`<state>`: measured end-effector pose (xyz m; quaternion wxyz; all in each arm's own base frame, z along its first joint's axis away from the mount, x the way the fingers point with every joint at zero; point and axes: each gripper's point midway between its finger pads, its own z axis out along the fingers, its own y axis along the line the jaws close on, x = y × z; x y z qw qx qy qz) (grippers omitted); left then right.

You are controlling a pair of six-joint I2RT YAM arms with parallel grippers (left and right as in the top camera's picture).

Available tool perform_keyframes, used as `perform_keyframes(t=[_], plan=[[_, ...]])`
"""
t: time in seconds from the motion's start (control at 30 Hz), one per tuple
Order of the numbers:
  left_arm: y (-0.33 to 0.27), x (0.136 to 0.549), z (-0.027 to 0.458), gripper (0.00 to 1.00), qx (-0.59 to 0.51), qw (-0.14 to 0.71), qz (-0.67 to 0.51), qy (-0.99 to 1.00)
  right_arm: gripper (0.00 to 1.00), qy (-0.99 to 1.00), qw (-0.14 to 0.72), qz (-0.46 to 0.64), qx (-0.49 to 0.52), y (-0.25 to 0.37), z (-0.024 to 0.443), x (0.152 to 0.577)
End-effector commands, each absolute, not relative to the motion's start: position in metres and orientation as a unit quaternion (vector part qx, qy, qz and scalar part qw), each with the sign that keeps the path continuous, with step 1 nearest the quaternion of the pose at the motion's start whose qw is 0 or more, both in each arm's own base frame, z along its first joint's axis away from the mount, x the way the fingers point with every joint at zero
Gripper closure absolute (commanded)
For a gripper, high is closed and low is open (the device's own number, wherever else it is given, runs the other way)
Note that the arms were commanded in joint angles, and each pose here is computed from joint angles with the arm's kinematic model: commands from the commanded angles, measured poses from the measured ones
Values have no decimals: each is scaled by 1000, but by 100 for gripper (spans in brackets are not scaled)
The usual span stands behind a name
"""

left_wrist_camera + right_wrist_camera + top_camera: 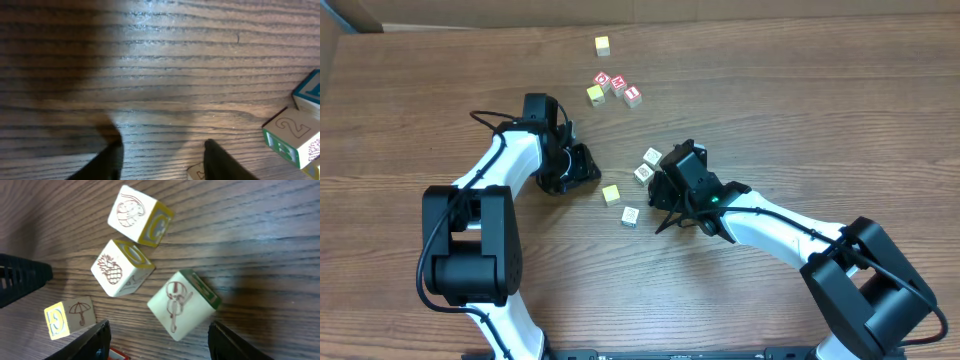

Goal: Flip 5 blocks

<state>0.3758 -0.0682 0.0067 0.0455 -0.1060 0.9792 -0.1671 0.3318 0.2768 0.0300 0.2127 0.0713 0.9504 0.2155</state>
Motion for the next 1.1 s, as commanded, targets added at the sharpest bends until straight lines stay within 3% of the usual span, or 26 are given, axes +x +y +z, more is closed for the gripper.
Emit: perform_keyframes(t=[0.0,0.1,0.27,0.73,1.07], plan=[[-61,377,2,49,-101,46,-148,983,36,952,208,223,37,285,24,327],[-60,377,2,41,-102,46,-148,983,36,953,204,222,30,291,18,324],[-60,374,1,39,-102,40,-147,983,35,956,194,217,19,297,8,315],[-60,371,1,38,-103,34,-146,983,38,939,318,113,60,258,20,358],[-60,371,0,38,-103,34,-146,983,41,937,325,114,62,259,22,360]])
